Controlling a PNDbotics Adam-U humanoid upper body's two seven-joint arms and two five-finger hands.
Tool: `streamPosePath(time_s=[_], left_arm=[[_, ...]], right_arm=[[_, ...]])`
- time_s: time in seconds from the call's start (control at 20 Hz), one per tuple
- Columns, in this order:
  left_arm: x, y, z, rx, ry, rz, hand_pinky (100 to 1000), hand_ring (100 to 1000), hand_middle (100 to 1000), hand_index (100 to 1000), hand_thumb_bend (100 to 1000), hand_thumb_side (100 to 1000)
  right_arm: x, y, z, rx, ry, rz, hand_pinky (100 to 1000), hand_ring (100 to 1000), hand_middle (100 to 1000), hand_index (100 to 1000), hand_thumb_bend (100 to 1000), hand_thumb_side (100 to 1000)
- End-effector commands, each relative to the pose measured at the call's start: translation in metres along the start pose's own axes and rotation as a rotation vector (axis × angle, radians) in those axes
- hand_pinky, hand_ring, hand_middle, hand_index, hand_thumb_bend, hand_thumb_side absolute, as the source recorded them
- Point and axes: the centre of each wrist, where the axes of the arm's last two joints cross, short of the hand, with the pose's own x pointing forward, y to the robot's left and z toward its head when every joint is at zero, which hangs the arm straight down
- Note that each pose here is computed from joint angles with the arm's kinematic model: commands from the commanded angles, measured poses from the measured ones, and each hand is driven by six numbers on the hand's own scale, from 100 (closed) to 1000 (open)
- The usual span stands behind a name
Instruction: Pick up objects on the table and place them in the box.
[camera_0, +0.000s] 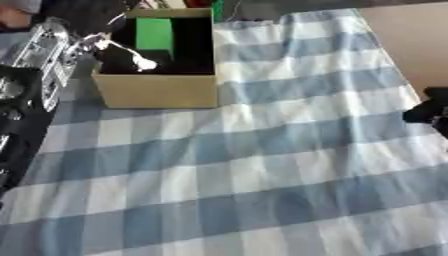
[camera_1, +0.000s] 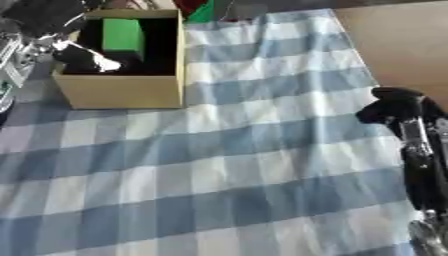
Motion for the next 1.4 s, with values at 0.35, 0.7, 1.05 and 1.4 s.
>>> streamPosePath(time_s=[0.35,0.7,1.05,1.4], left_arm=[[-0.013,0.020,-0.001,0.239,0.115,-0.038,697,840,848,1000,812,685],[-0.012,0.062,0.014,0.612,0.184,0.180,686,722,720,921,429,749],[0.006,0.116,0.076,0.817,0.197,0.502,701,675,679,904,334,752],[0.034,0.128,0.129,0.824,0.172,0.736,723,658,659,899,295,780]], right_arm=[[0.005,-0.001,-0.002,0.004,-0.010,0.001,635,596,534,727,100,820],[0.003,-0.008,0.003,-0.029,0.004,0.023,633,597,536,727,100,818],[0.004,-0.016,0.001,-0.075,-0.006,0.027,636,605,546,734,100,816],[0.004,-0.020,0.000,-0.118,-0.015,0.010,642,610,553,736,100,813]])
